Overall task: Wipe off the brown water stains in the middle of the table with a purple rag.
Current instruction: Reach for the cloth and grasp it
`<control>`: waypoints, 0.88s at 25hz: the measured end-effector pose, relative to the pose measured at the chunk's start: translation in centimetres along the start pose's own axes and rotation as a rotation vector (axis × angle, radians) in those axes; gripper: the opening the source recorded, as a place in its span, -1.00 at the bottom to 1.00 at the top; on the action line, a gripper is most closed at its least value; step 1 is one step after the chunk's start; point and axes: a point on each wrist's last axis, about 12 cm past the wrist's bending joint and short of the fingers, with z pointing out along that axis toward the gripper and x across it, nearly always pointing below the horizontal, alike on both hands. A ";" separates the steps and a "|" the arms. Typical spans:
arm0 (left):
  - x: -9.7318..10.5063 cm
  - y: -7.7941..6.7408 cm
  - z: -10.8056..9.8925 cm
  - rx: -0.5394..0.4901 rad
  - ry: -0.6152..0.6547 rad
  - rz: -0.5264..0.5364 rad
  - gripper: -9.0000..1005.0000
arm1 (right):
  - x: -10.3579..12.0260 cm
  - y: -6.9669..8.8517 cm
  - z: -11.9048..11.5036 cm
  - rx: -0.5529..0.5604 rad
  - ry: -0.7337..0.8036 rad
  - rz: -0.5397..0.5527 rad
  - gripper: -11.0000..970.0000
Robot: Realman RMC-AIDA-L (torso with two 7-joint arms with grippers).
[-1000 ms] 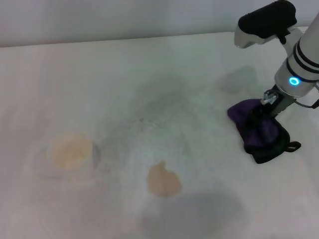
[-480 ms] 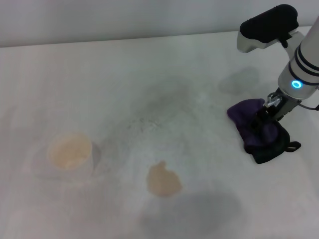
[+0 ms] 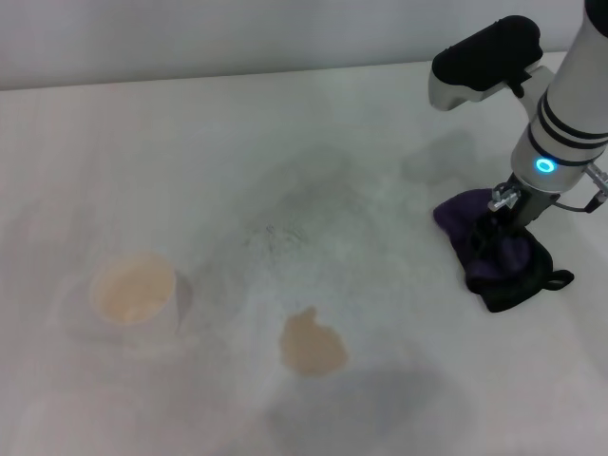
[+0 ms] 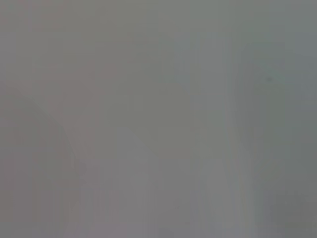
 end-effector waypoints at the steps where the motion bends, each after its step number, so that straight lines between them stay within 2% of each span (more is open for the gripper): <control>1: 0.0 0.0 0.0 0.000 0.000 0.000 0.74 | 0.0 0.0 0.1 0.000 0.003 0.000 0.26; 4: 0.0 0.0 0.0 0.000 0.001 0.000 0.75 | -0.1 0.0 0.2 0.000 0.010 0.000 0.22; 15: 0.0 0.0 0.0 0.000 0.002 0.000 0.75 | -0.2 0.1 0.1 0.003 0.007 -0.013 -0.50; 22: 0.0 -0.1 0.0 -0.001 0.001 0.002 0.75 | -0.1 0.0 0.2 0.006 0.008 -0.014 -0.67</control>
